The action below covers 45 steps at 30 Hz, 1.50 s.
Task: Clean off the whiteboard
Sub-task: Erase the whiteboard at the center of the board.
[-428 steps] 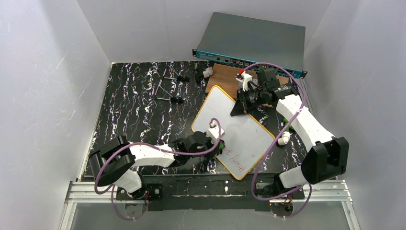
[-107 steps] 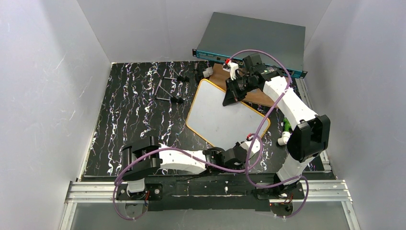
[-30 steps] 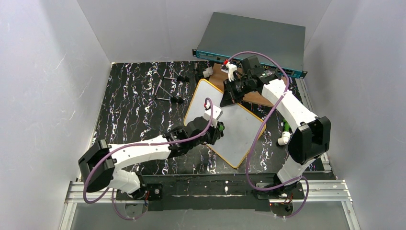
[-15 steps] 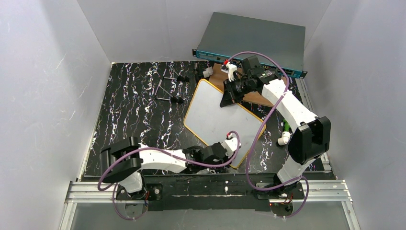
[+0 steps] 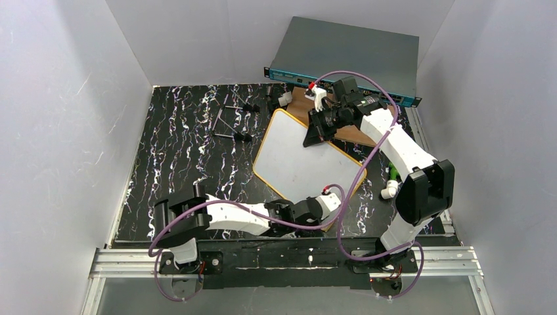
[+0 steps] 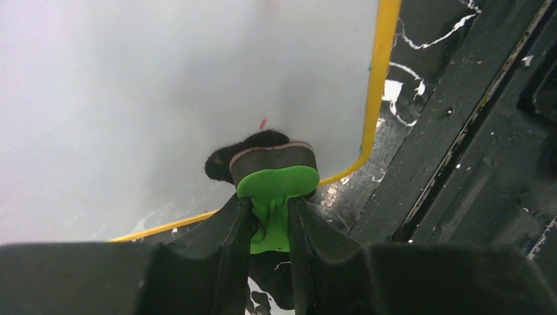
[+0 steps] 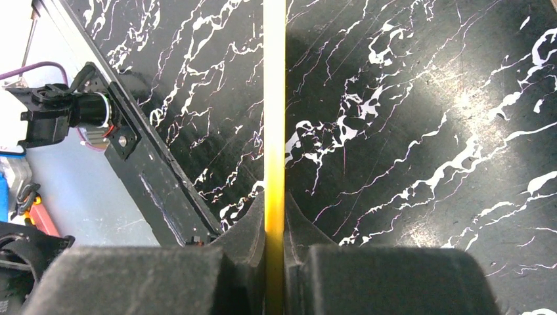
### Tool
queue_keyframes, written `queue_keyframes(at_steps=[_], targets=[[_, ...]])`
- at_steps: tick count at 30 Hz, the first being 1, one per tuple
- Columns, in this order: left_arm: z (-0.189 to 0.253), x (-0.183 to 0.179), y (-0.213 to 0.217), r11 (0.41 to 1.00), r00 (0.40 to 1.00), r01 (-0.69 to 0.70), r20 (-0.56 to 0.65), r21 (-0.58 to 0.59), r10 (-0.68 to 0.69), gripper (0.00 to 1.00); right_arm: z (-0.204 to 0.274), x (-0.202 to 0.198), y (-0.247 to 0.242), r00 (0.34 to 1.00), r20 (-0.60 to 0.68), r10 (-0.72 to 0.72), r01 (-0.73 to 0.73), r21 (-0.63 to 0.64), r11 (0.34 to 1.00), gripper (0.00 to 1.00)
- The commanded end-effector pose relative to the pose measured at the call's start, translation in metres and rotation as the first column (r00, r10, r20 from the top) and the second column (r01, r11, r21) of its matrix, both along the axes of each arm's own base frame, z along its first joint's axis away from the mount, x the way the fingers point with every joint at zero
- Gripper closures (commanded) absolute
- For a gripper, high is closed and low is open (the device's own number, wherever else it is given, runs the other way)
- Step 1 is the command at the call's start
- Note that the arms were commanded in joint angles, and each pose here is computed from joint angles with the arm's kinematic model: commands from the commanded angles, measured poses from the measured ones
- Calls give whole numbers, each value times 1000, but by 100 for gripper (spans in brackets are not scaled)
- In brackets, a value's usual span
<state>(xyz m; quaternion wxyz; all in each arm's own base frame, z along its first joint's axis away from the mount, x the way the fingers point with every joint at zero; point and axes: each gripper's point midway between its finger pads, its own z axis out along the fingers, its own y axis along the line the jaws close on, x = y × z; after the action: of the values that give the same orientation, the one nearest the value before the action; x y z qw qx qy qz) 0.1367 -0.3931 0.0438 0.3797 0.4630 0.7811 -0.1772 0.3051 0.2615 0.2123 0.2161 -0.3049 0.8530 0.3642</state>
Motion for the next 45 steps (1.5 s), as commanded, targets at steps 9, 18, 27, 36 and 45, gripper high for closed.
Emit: queue_keyframes(at_steps=[9, 18, 27, 36, 45], targets=[[130, 51, -65, 970, 991, 14, 135, -242, 20, 100, 13, -5, 8, 997, 67, 32, -35, 45, 998, 99], [207, 87, -68, 916, 988, 21, 148, -401, 42, 100, 15, -4, 5, 996, 85, 20, -23, 34, 999, 99], [238, 109, -17, 814, 981, -154, 9, -561, 192, 100, 15, 1, -2, 995, 96, -6, 4, 23, 1000, 99], [163, 59, -17, 892, 989, -120, -135, -437, 67, 100, 13, 2, -1, 996, 86, -6, 4, 23, 1000, 99], [90, -19, -71, 974, 986, 22, -159, -226, -59, 100, 11, 2, 0, 997, 77, -1, -1, 31, 1000, 99]])
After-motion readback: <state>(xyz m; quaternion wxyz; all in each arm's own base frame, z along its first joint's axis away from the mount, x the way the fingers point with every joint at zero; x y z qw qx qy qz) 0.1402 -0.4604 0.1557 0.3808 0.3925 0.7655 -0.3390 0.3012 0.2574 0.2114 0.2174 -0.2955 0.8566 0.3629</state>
